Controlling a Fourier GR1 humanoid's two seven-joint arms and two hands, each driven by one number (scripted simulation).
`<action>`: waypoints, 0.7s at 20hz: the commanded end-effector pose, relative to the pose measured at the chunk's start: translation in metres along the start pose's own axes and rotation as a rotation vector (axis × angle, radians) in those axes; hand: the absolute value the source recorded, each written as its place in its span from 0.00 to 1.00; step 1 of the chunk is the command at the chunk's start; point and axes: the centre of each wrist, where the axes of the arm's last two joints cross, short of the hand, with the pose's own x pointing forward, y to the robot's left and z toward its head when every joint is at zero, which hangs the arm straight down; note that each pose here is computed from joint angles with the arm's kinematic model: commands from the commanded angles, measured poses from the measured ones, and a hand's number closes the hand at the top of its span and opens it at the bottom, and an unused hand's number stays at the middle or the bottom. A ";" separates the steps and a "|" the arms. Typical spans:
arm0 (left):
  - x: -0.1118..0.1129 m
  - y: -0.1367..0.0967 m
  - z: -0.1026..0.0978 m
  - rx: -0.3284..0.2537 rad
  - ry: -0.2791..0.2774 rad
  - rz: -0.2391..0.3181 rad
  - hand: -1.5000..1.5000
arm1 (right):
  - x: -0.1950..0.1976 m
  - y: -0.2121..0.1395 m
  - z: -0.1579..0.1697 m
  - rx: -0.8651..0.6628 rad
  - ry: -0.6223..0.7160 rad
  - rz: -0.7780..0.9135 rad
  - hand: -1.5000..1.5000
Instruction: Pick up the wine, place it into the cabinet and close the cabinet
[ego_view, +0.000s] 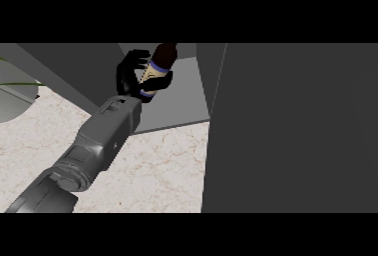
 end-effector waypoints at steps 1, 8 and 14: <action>-0.009 0.015 -0.008 0.002 0.007 -0.033 0.00 | -0.002 0.001 -0.001 0.007 -0.012 -0.022 0.00; -0.022 0.029 -0.010 0.015 0.056 -0.014 0.00 | 0.004 0.001 0.009 0.019 -0.011 -0.006 0.00; -0.015 0.032 -0.017 -0.010 -0.012 -0.029 0.00 | 0.003 0.003 0.000 0.009 -0.009 -0.016 0.00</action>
